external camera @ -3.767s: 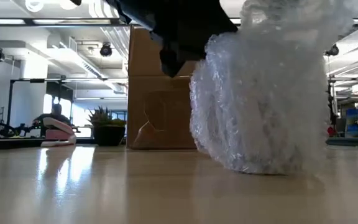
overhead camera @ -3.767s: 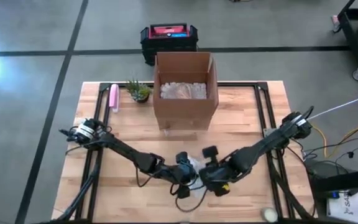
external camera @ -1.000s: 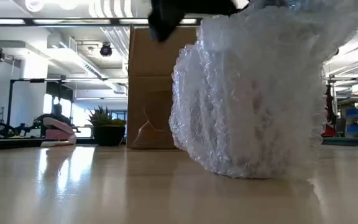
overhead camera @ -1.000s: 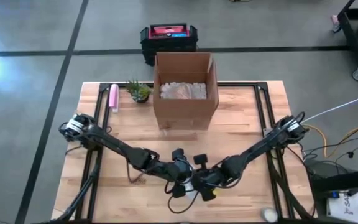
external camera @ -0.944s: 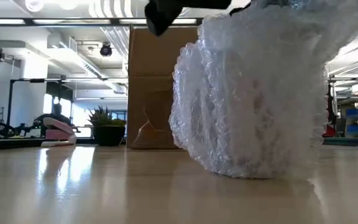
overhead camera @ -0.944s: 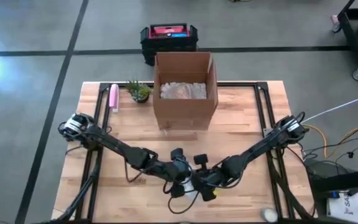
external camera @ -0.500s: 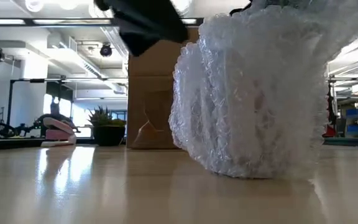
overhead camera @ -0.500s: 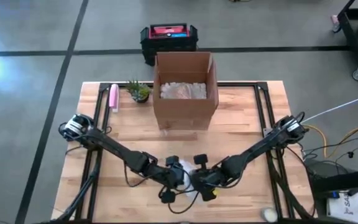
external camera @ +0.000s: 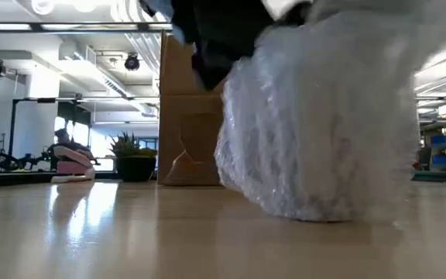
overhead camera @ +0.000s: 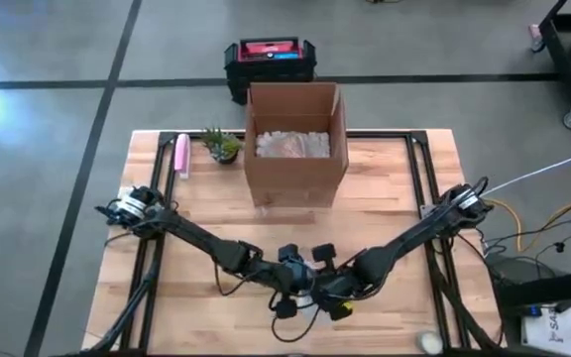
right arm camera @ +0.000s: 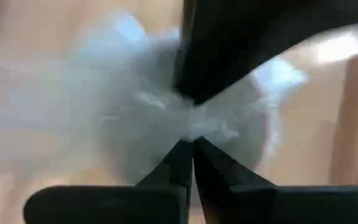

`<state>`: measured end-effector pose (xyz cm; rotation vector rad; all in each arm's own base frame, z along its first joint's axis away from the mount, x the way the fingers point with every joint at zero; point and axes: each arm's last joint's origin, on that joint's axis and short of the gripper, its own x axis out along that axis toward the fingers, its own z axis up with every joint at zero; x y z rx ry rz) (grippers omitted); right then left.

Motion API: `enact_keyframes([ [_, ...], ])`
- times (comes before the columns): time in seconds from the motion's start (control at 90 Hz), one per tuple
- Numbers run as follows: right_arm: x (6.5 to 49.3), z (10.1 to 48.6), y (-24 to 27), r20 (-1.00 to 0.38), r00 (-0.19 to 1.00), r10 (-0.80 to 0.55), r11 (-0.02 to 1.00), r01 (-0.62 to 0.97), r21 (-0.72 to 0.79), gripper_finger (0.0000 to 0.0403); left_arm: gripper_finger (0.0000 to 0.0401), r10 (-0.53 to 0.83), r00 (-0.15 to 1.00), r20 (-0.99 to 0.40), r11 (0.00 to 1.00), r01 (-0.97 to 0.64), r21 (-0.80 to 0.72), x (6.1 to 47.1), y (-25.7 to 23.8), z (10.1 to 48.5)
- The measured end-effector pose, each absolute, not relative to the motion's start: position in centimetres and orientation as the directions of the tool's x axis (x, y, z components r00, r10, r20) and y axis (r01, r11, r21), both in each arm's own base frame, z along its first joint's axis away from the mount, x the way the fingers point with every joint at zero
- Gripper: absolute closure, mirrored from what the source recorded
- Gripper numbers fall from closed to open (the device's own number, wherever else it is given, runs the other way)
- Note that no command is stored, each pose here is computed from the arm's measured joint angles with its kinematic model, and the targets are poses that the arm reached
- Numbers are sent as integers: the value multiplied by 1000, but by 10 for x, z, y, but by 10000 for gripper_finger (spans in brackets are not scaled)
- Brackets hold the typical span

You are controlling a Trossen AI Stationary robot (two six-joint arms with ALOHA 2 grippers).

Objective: Wrap mug
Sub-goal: Wrap the gray mug with the bubble wrap

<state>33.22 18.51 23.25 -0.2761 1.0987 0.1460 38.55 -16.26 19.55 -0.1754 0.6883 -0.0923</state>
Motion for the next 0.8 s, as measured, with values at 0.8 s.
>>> enact_keyframes([
  [0.8,345,177,182,-903,430,-22,952,-266,-150,403,401,-190,754,-628,971,48,-236,366,-167,248],
])
